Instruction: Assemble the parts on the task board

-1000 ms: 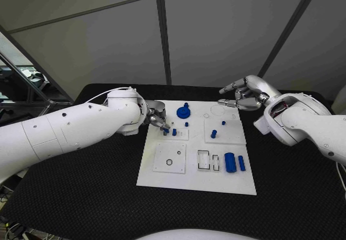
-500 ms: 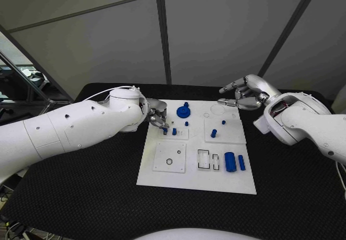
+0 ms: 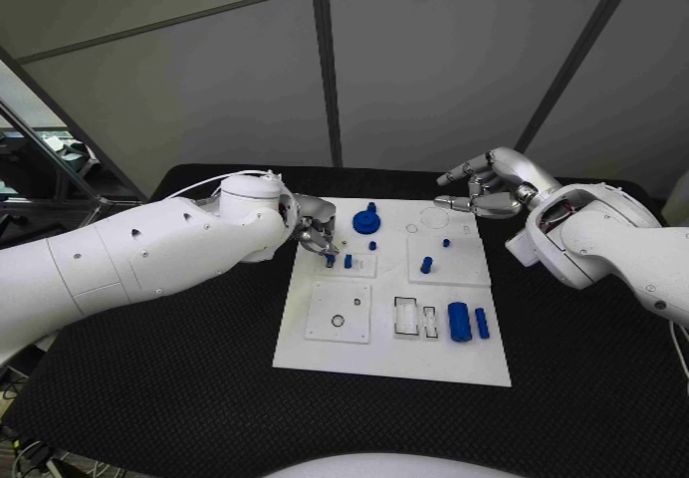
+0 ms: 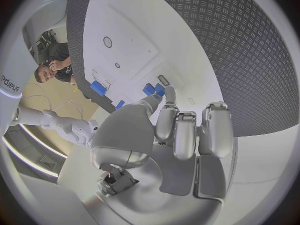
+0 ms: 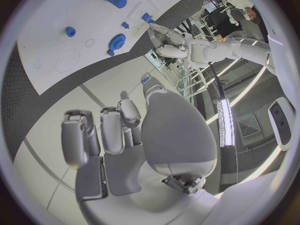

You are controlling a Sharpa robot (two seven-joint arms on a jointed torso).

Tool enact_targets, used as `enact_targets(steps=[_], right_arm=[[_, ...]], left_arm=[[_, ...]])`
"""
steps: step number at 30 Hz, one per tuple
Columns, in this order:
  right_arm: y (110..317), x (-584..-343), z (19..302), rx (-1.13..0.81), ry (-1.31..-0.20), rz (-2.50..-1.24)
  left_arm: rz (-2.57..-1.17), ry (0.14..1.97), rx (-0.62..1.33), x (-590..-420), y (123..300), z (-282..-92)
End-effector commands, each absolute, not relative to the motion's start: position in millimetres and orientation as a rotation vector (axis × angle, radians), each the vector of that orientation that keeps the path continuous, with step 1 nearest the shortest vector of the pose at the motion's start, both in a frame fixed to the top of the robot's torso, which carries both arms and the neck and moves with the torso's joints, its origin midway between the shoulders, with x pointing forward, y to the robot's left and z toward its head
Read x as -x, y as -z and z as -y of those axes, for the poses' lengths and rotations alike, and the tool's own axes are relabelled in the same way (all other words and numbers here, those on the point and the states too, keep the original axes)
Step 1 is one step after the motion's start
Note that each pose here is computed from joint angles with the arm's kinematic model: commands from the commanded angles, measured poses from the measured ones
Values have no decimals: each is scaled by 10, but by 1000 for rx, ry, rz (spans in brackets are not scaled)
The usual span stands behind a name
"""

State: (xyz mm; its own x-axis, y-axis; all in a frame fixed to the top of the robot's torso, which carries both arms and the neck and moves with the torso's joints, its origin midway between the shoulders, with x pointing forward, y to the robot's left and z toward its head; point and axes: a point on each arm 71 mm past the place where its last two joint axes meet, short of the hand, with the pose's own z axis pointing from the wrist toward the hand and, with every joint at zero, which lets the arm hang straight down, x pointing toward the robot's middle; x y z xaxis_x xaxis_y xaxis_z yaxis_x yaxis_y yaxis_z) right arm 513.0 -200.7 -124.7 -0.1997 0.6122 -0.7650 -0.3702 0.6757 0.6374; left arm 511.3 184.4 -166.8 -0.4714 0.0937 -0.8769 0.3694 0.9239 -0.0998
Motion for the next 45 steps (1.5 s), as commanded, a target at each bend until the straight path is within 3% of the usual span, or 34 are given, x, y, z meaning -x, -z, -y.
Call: enact_targets(steps=[1,45], right_arm=[[1233,-5127,1991,-199,-912,-1529],[1237,-5136,1991,-198,-911,-1530]], left_arm=[[-2021,343,-386,-5105,1644,-1809],[-1972,301,-494,-5066,1681,-1797]])
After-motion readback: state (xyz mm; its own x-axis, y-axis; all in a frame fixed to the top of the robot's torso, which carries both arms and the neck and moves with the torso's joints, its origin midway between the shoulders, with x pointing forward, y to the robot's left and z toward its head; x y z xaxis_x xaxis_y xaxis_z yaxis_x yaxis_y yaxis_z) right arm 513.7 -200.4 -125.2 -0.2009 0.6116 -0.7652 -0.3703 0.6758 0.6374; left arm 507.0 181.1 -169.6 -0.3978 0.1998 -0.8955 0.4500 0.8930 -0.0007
